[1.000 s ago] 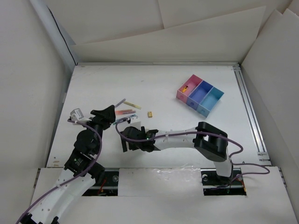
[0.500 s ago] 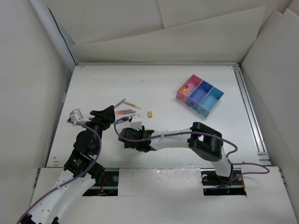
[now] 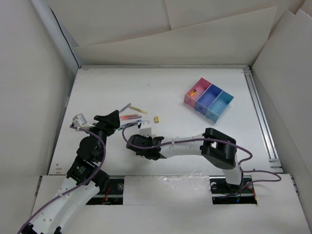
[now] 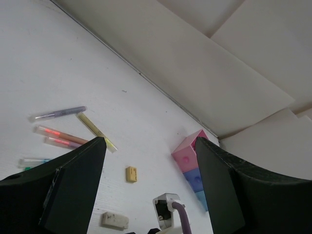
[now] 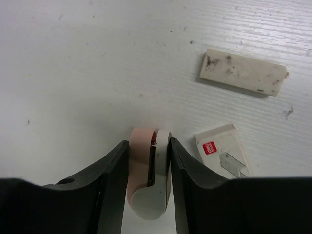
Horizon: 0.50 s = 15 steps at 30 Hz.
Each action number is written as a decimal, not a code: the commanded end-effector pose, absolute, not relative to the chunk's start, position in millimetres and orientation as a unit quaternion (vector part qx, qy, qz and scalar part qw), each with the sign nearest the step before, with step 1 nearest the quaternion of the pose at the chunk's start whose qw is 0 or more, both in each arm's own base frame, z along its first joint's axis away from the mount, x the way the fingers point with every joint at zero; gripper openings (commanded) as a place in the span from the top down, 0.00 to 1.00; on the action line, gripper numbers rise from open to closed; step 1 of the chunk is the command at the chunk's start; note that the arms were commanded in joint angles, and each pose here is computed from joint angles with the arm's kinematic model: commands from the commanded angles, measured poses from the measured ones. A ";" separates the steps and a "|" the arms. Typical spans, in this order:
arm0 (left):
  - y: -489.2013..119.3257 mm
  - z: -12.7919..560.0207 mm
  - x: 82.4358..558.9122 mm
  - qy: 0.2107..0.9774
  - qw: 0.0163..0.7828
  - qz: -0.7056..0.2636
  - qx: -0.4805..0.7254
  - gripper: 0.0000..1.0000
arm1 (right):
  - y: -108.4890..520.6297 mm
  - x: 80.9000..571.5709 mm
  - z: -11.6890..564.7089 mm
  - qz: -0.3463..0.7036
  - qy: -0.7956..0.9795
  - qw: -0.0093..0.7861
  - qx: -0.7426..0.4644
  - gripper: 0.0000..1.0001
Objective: Sort the stationery into containers
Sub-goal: Pick up the stapler from the center of the board, then place the stapler in the storage box.
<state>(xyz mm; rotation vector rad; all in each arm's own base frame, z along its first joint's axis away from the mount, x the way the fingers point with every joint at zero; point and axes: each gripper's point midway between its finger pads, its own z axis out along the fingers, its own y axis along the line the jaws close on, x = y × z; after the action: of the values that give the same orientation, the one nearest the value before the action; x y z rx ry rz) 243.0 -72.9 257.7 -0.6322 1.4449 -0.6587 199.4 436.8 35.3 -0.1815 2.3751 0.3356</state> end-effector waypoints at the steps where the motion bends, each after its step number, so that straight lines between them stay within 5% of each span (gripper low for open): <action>1: -69.1 270.7 243.7 0.620 0.670 -0.294 -0.282 0.29 | 443.8 195.4 87.5 0.184 0.905 0.378 -0.066 0.78; 9: -83.1 267.7 249.9 0.633 0.667 -0.301 -0.254 0.29 | 406.7 244.2 180.2 0.233 0.867 0.440 -0.008 0.79; 15: -117.7 252.2 259.2 0.671 0.642 -0.322 -0.185 0.29 | 279.4 345.5 230.5 0.176 0.827 0.516 0.141 0.79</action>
<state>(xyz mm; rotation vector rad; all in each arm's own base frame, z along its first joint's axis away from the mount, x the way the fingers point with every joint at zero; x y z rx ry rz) 255.7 -97.5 247.1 -0.5297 1.5199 -0.6751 296.3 344.7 214.4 0.1648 2.0871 0.5422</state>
